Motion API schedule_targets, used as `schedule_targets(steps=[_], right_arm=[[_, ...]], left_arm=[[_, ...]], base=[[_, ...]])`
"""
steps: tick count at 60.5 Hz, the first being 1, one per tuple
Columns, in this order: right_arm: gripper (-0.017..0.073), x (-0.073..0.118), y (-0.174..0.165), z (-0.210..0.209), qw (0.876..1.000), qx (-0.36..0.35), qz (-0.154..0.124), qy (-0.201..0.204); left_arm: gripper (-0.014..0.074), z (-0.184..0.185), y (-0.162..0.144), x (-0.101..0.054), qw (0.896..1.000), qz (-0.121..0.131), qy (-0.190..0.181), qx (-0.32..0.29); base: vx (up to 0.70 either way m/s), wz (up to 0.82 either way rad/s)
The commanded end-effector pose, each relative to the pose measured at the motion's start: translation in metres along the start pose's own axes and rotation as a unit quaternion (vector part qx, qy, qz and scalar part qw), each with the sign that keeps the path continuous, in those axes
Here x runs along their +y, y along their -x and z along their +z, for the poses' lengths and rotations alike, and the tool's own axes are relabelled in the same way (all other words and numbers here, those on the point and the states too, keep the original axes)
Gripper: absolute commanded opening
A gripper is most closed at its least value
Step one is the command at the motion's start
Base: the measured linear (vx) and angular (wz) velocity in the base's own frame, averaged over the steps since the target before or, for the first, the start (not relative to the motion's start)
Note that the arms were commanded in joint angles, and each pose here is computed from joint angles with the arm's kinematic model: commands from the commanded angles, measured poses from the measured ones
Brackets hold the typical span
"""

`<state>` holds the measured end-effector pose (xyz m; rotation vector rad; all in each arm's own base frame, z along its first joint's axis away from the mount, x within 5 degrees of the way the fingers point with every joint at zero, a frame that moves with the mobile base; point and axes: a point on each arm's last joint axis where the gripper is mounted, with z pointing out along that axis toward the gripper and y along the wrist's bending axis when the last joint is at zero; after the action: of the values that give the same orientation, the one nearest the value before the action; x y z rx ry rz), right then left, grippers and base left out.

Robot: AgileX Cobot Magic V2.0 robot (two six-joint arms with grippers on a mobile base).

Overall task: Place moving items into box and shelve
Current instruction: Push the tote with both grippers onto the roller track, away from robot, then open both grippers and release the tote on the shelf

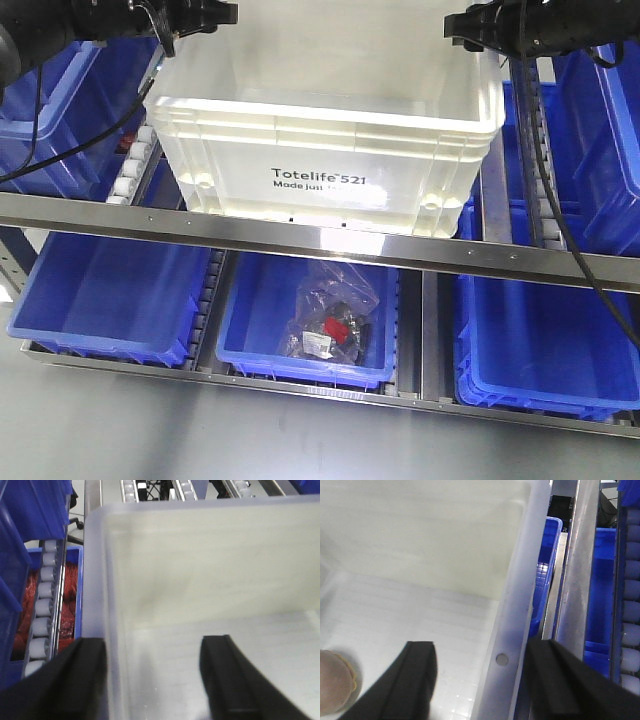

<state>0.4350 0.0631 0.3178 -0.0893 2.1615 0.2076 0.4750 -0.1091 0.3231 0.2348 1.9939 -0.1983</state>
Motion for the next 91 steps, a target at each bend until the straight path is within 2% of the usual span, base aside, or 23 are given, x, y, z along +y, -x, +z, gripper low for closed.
schedule_targets(steps=[1, 9, 11, 15, 27, 71, 78, 91], right_arm=[[0.0260, 0.005, 0.033, -0.037, 0.996, -0.085, -0.009, 0.002], [-0.0012, 0.006, 0.039, -0.047, 0.995, -0.101, -0.022, -0.003], [-0.0014, 0.006, 0.040, -0.049, 0.994, -0.105, -0.026, -0.005], [-0.0011, 0.005, 0.042, -0.053, 0.993, -0.110, -0.033, -0.009], [-0.0008, 0.006, 0.042, -0.057, 0.994, -0.100, -0.031, -0.006], [-0.0008, 0.006, 0.042, -0.058, 0.994, -0.103, -0.031, -0.006], [-0.0008, 0.006, 0.042, -0.058, 0.994, -0.103, -0.031, -0.006], [-0.0008, 0.006, 0.042, -0.058, 0.994, -0.104, -0.031, -0.007]], left_arm=[[0.0347, -0.045, 0.050, -0.004, 0.995, -0.001, 0.001, -0.104], [0.0055, -0.062, 0.065, -0.004, 0.990, 0.001, 0.003, -0.141], [-0.0011, -0.065, 0.067, -0.004, 0.989, 0.001, 0.004, -0.146], [-0.0009, -0.071, 0.072, -0.005, 0.988, 0.002, 0.004, -0.155], [-0.0006, -0.071, 0.068, -0.005, 0.991, 0.002, 0.000, -0.131], [-0.0006, -0.071, 0.068, -0.005, 0.991, 0.002, 0.001, -0.132], [-0.0006, -0.070, 0.064, -0.006, 0.994, 0.006, -0.002, -0.111], [-0.0006, -0.097, 0.055, -0.005, 0.993, 0.020, 0.007, -0.117]], base=[[0.00, 0.00], [0.00, 0.00], [0.00, 0.00], [0.00, 0.00], [0.00, 0.00], [0.00, 0.00], [0.00, 0.00], [0.00, 0.00]])
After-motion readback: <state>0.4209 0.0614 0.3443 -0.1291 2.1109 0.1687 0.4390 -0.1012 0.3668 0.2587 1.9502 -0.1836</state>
